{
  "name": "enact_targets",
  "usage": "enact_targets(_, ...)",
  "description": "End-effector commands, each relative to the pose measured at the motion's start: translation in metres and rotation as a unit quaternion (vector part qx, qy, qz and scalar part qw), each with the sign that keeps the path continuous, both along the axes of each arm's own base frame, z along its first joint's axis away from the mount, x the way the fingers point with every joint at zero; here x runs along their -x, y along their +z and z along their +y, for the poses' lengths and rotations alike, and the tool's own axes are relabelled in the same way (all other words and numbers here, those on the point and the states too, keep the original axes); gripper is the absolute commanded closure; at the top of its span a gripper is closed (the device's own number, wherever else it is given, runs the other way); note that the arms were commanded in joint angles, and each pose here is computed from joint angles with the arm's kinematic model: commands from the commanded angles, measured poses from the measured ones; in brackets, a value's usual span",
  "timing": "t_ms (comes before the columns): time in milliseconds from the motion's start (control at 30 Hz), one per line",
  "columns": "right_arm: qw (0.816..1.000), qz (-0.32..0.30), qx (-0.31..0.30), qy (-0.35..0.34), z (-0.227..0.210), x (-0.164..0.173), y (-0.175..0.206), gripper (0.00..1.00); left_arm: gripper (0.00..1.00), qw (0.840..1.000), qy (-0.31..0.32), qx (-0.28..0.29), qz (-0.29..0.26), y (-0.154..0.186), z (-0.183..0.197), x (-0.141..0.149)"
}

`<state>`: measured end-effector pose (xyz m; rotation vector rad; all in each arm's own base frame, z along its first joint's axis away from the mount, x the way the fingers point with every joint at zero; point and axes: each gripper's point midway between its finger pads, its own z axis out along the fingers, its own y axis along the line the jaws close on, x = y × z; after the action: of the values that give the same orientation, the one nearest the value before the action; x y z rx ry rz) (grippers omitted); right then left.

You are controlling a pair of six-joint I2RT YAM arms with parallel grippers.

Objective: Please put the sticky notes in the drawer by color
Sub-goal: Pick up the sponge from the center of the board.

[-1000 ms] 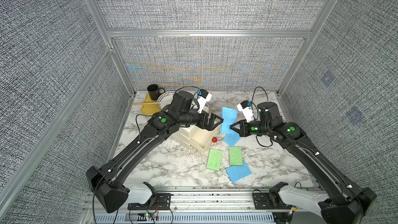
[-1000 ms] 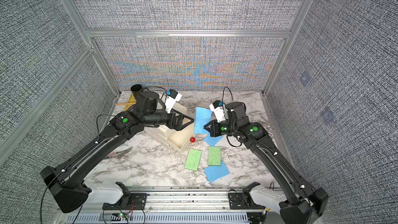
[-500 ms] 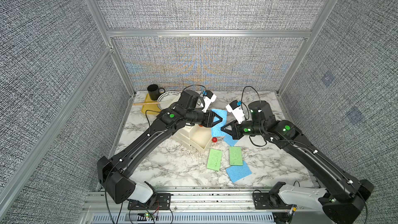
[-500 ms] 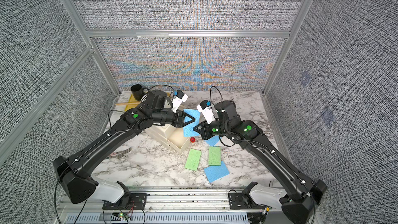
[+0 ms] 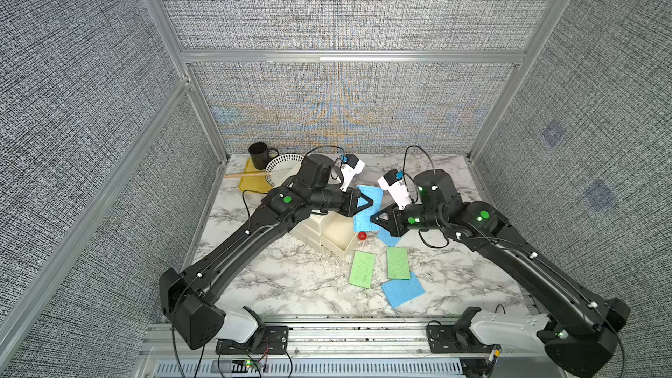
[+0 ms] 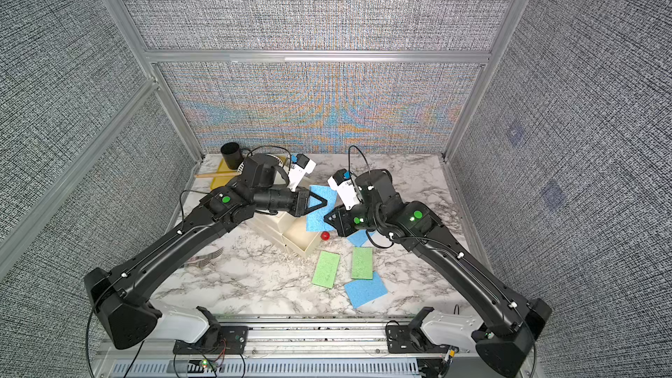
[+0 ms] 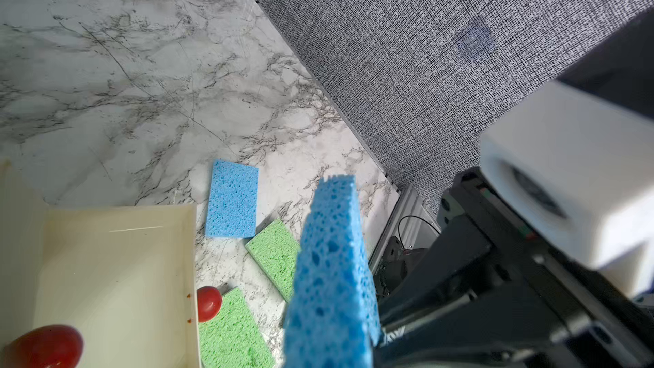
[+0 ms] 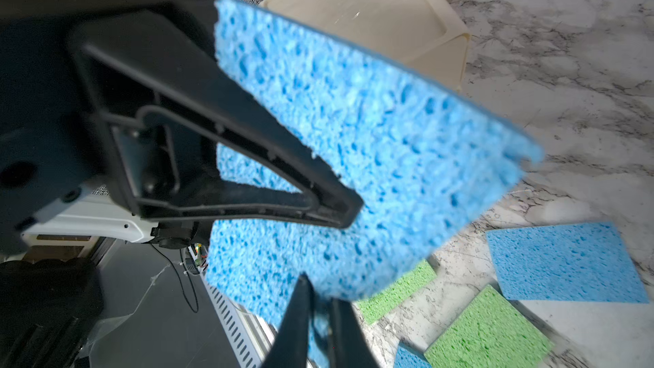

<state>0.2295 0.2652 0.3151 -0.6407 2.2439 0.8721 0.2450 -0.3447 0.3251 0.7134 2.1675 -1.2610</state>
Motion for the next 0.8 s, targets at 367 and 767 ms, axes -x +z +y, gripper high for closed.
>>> enact_targets(367,0.962,0.036,-0.087,-0.255,-0.078,-0.049,0.028,0.31,0.99,0.92,0.306,0.244,0.008,0.039,0.055,-0.053)
enact_targets(767,0.929,0.159,-0.312,-0.117,-0.005,-0.032,0.049,0.32,0.99,0.883,0.348,0.315,0.013,0.039,0.074,-0.051)
